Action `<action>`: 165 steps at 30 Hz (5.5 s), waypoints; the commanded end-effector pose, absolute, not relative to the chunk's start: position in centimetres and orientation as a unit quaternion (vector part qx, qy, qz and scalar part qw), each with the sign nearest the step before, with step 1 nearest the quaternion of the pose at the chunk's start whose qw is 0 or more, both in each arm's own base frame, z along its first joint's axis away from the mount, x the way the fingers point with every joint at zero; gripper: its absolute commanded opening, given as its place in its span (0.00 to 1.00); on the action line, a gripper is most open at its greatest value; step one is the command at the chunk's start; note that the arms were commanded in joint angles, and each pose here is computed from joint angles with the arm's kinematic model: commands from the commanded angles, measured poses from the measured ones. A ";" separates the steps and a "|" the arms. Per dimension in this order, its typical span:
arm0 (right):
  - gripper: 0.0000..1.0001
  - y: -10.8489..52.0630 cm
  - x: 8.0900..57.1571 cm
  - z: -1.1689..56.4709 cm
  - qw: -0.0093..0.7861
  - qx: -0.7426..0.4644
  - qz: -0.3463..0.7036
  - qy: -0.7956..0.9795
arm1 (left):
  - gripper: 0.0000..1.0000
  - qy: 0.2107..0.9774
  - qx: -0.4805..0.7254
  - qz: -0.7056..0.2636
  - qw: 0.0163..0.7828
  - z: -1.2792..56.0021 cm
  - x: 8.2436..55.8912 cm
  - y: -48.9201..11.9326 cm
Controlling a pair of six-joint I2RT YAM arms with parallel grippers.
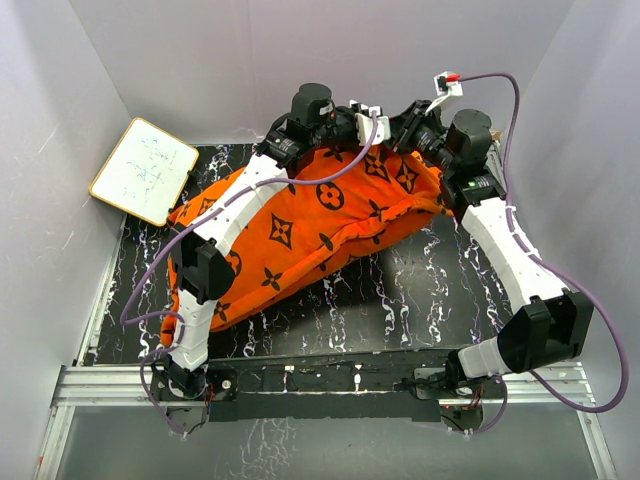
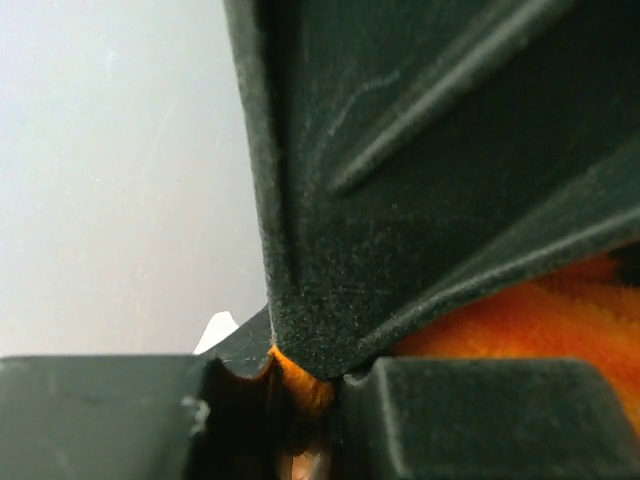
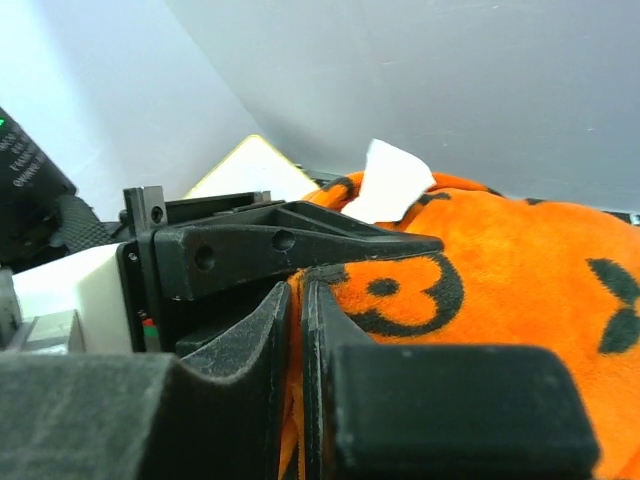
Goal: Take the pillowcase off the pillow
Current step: Remove the pillow from the pillowcase.
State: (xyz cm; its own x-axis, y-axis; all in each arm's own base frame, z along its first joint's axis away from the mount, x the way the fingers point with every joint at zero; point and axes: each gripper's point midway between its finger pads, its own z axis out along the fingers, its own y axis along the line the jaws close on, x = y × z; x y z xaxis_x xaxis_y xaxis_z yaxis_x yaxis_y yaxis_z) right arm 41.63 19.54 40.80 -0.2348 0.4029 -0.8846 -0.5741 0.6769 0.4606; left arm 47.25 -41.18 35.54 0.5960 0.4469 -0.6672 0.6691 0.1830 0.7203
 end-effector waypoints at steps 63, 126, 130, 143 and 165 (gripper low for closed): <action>0.64 20.3 48.4 39.7 0.704 -0.012 0.307 0.640 | 0.00 0.245 0.271 0.153 0.918 75.1 27.9 -22.9; 0.08 19.2 37.1 38.4 0.687 0.095 0.203 0.692 | 0.00 0.507 0.307 0.042 0.804 60.0 31.4 -22.9; 0.08 17.9 37.6 35.7 0.672 0.112 0.186 0.708 | 0.00 0.472 0.295 0.079 0.827 62.3 30.5 -21.1; 0.08 11.5 37.1 29.1 0.637 0.154 0.126 0.745 | 0.00 0.397 0.195 0.112 0.890 70.1 26.6 -15.2; 0.69 12.8 29.2 49.1 0.788 -0.063 0.215 0.573 | 0.00 0.535 0.334 -0.111 0.768 59.7 28.2 -25.5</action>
State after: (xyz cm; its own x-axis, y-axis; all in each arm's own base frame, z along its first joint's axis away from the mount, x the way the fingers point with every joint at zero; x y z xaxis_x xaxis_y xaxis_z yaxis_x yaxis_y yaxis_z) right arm 32.38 12.60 42.98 0.0882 0.3323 -0.9390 -0.2888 0.9108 0.2951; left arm 31.27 -27.69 52.45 0.3234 0.4108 -0.8524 0.5297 0.6679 0.5228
